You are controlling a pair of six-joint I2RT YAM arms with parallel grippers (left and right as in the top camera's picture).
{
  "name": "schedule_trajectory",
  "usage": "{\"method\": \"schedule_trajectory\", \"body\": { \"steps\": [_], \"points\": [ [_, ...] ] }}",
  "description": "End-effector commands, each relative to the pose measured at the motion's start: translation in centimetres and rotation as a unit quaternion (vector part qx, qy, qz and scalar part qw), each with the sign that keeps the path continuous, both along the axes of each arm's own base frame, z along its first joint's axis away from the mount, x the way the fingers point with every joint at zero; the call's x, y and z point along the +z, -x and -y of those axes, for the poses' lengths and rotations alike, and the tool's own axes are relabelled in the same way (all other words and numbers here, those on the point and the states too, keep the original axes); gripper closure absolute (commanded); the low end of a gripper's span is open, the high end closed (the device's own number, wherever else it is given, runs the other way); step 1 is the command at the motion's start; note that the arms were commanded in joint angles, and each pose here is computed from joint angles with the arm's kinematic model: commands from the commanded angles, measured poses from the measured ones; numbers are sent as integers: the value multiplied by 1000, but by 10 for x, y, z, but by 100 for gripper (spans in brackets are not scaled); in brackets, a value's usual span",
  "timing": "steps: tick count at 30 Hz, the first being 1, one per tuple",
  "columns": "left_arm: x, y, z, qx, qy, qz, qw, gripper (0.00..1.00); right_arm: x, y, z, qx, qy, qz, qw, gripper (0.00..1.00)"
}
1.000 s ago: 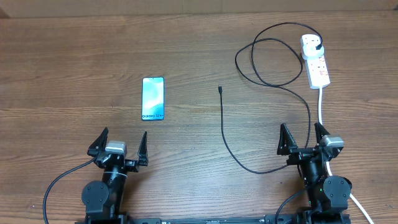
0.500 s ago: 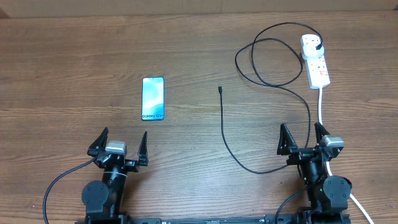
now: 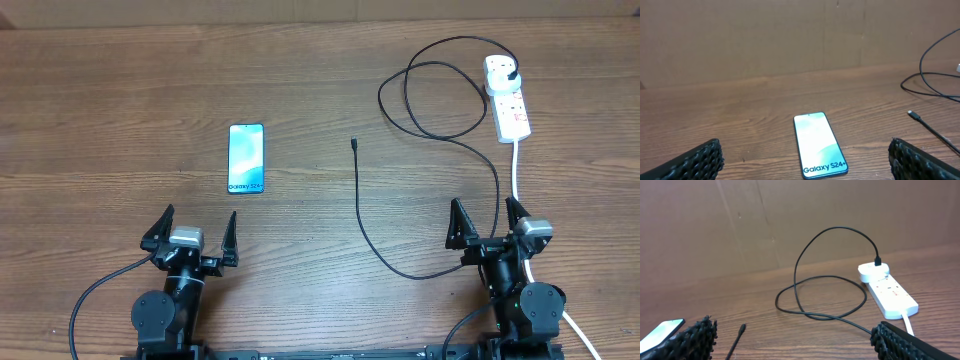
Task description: Plug charger to phone and switch on socket
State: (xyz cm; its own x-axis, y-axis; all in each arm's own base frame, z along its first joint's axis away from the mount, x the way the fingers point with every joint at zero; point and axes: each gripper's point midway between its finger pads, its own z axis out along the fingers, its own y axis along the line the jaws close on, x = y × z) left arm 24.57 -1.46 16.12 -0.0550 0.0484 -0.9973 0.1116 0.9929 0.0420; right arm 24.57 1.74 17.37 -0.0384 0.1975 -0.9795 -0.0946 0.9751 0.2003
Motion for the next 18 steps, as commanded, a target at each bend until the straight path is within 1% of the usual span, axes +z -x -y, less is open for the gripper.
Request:
{"method": "schedule_trajectory", "body": {
  "steps": [1,13,18],
  "points": [
    [2,0,2,-5,0,7,1000,0,-2,0,-1,3,0,1,1000,0],
    [3,0,1,-3,0,8,1000,0,-1,0,-1,2,1,4,1000,0],
    [6,1,0,0,0,11,1000,0,8,0,-1,2,4,22,1000,0]
  ]
}}
